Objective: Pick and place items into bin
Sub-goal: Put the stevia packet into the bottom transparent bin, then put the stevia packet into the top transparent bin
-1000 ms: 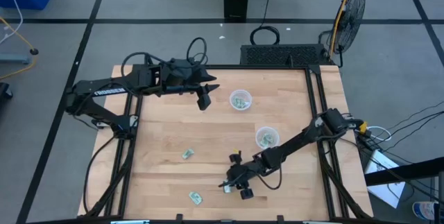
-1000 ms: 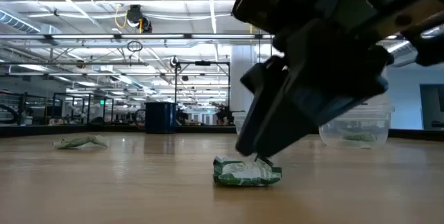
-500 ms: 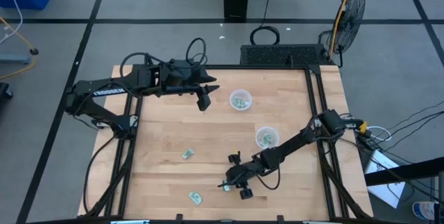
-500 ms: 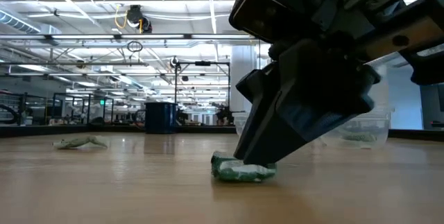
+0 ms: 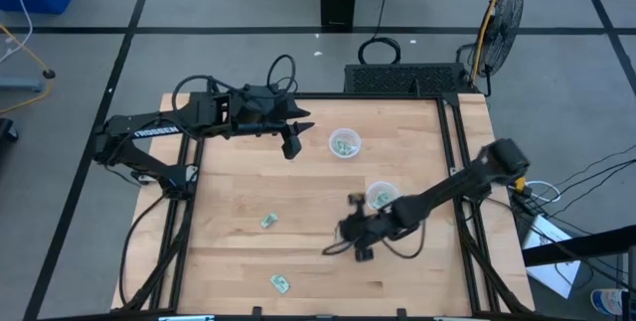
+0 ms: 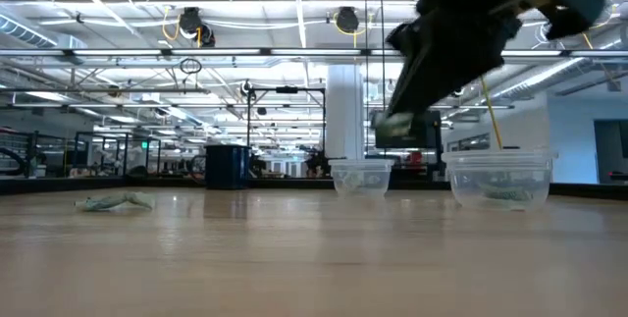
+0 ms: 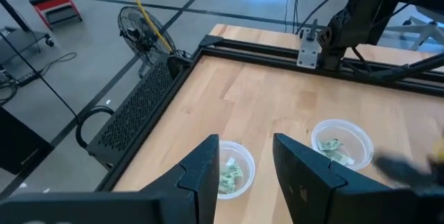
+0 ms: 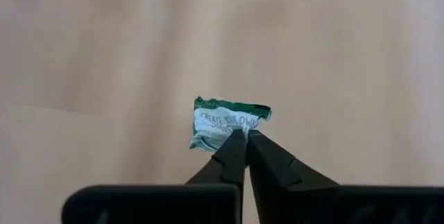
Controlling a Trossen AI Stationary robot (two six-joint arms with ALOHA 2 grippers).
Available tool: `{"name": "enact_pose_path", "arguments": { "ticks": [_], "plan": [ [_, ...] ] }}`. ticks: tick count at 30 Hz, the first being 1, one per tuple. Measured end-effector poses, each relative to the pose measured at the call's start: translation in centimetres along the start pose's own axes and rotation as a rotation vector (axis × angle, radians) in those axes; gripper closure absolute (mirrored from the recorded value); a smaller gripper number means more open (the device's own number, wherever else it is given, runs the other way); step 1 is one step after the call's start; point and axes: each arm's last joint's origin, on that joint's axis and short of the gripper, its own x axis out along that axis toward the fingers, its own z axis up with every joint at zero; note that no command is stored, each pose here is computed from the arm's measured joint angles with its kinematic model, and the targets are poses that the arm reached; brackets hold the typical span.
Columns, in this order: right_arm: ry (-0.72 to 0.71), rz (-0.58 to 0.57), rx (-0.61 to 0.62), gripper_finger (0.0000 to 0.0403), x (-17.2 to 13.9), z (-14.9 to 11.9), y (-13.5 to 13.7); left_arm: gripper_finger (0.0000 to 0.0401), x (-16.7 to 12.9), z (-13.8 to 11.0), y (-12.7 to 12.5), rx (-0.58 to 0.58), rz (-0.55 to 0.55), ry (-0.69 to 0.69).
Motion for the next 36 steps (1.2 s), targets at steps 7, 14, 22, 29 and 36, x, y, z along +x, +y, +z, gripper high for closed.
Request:
{"name": "enact_pose_path", "arguments": {
  "ticks": [7, 14, 22, 29, 36],
  "plan": [
    [0.092, -0.379, 0.283, 0.0400, -6.4, -3.0, -3.9, 0.0258, 0.0, 0.0, 0.0, 0.000, 0.000, 0.003],
    [0.187, -0.338, 0.544, 0.0400, -6.4, -9.3, -5.6, 0.0258, 0.0, 0.0, 0.0, -0.004, 0.000, 0.000],
    [0.132, -0.190, 0.506, 0.0393, -4.4, -11.6, -5.4, 0.0258, 0.0, 0.0, 0.0, 0.001, 0.000, -0.001],
    [0.131, -0.186, 0.430, 0.0348, -4.3, -11.5, -5.8, 0.0258, 0.0, 0.0, 0.0, -0.004, 0.000, -0.001],
    [0.039, -0.148, 0.368, 0.0304, -6.0, -10.3, -6.1, 0.0258, 0.0, -0.4, 0.0, 0.001, 0.002, 0.044]
  ]
}}
